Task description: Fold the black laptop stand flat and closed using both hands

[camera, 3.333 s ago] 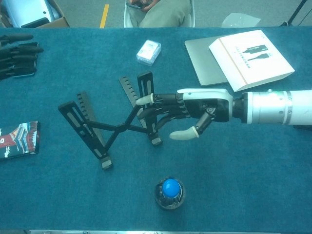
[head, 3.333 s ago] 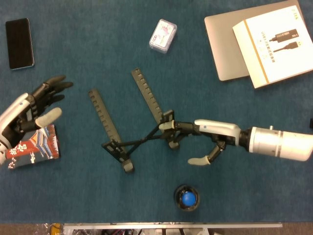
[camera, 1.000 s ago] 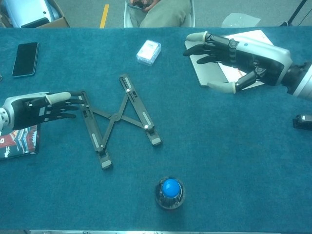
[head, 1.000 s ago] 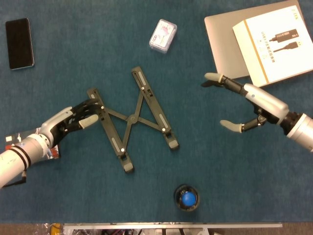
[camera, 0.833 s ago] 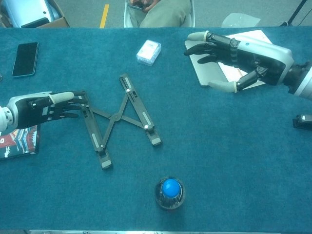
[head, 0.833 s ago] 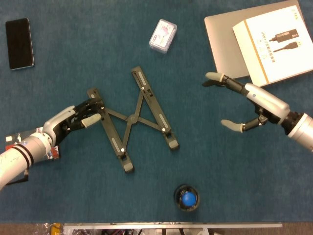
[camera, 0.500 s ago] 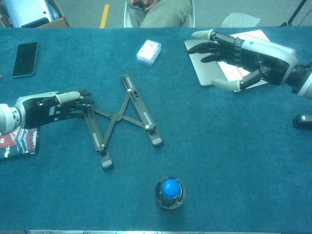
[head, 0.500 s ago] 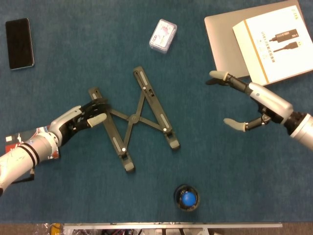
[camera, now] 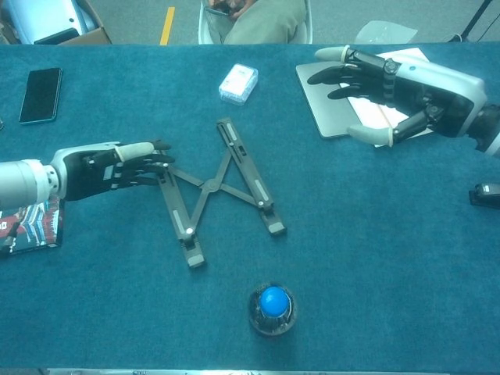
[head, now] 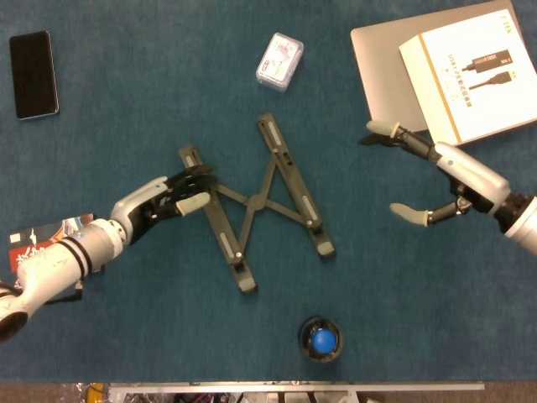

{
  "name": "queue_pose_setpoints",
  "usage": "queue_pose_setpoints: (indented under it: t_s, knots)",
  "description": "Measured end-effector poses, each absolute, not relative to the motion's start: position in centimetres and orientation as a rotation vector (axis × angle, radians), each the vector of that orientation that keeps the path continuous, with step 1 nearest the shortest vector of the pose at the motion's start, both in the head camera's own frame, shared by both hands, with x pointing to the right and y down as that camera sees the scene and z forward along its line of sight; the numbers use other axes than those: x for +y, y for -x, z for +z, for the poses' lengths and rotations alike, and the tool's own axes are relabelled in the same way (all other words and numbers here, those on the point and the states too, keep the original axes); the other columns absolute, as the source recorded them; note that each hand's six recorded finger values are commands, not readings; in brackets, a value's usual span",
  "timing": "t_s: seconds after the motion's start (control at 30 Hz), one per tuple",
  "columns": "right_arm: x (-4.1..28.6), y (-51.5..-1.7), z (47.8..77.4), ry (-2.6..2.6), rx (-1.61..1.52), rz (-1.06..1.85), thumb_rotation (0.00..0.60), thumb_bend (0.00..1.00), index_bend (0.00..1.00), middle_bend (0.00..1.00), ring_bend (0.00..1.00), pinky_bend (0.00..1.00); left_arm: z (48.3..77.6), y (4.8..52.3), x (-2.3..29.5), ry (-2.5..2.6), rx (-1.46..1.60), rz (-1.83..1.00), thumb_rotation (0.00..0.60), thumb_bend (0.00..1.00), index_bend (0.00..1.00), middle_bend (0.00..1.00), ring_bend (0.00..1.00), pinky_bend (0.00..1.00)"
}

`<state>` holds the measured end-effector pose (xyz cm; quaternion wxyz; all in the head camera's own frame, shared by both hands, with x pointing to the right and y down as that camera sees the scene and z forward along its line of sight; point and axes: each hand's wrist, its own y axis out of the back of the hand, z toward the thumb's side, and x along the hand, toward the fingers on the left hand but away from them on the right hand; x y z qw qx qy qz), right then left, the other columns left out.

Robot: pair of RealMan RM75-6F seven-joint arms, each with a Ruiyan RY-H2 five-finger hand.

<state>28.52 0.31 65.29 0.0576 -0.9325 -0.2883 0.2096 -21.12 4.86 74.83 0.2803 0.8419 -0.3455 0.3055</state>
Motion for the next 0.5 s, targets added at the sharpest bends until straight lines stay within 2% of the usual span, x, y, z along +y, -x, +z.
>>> queue_pose_setpoints:
  t_s: [0.3, 0.5]
  knots:
    - [0.5, -28.7, 65.1, 2.835, -0.871, 0.623, 0.6, 0.3, 0.0, 0.14, 0.04, 0.09, 75.1, 20.8, 4.5, -2.302, -0.903, 0.892, 0.344, 0.25, 0.03, 0.06, 0.0, 0.06]
    - [0.5, -28.3, 65.1, 2.848, -0.864, 0.606, 0.6, 0.3, 0.0, 0.14, 0.04, 0.09, 73.9, 22.2, 4.0, -2.354, -0.923, 0.967, 0.341, 0.25, 0.03, 0.06, 0.0, 0.06]
